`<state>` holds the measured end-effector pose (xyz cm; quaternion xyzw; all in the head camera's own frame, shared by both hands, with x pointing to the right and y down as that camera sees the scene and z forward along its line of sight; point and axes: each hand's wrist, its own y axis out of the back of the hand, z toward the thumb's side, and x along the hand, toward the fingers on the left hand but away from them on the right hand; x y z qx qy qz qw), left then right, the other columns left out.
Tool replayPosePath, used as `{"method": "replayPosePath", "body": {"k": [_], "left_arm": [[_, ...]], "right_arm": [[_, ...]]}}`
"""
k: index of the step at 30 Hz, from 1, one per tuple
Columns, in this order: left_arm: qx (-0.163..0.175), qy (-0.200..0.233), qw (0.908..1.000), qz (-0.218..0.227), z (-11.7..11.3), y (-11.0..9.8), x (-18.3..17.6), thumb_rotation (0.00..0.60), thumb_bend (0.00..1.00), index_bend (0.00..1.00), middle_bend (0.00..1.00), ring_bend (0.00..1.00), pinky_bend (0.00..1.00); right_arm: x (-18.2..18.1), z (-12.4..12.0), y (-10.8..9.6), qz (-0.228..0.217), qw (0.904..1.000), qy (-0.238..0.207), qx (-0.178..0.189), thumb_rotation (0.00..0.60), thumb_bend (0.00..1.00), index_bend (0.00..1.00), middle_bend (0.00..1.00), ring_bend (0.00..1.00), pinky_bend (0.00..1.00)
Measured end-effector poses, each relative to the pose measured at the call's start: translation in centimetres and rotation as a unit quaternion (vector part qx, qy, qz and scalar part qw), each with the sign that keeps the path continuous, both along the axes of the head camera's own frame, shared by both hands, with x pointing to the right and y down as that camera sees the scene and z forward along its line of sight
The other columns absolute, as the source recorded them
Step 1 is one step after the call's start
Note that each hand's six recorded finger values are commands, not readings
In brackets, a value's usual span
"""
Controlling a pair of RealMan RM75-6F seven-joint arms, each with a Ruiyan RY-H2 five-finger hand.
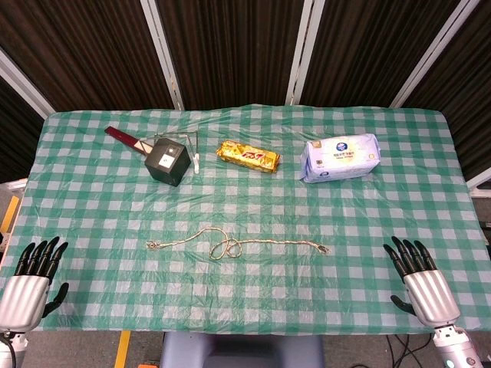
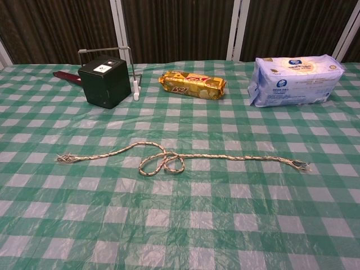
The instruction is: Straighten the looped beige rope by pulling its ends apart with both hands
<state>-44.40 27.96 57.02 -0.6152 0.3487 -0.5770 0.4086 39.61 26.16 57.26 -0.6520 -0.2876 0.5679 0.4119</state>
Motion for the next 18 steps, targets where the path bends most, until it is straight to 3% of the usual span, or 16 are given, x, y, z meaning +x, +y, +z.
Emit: {"method": "replayPosePath", "body": {"k": [8, 13, 18], "left_arm": [[-0.013, 0.038, 0.9988, 0.028, 1.6, -0.5, 2.3, 0.600, 0.40, 0.00, 0.00, 0.00, 0.00], [-0.026, 0.081, 0.9941, 0.067, 4.5, -2.4, 5.8, 0.600, 0.41, 0.00, 0.00, 0.00, 0.00], [-0.062, 0.108, 0.9882, 0.089, 8.4, -3.8, 9.2, 0.600, 0.41, 0.12, 0.00, 0.00, 0.00]], "right_arm": [[0.1, 0.0, 0.0, 0.001, 1.0000, 0.000, -0.001, 0.600, 0.19, 0.00, 0.00, 0.00, 0.00], [0.1, 0.2, 0.1, 0.000, 1.0000, 0.003, -0.006, 0.600, 0.19, 0.00, 0.00, 0.00, 0.00], [0.1, 0.7, 0.0, 0.001, 0.9999, 0.011, -0.011, 0.600, 0.19, 0.00, 0.00, 0.00, 0.00]]}}
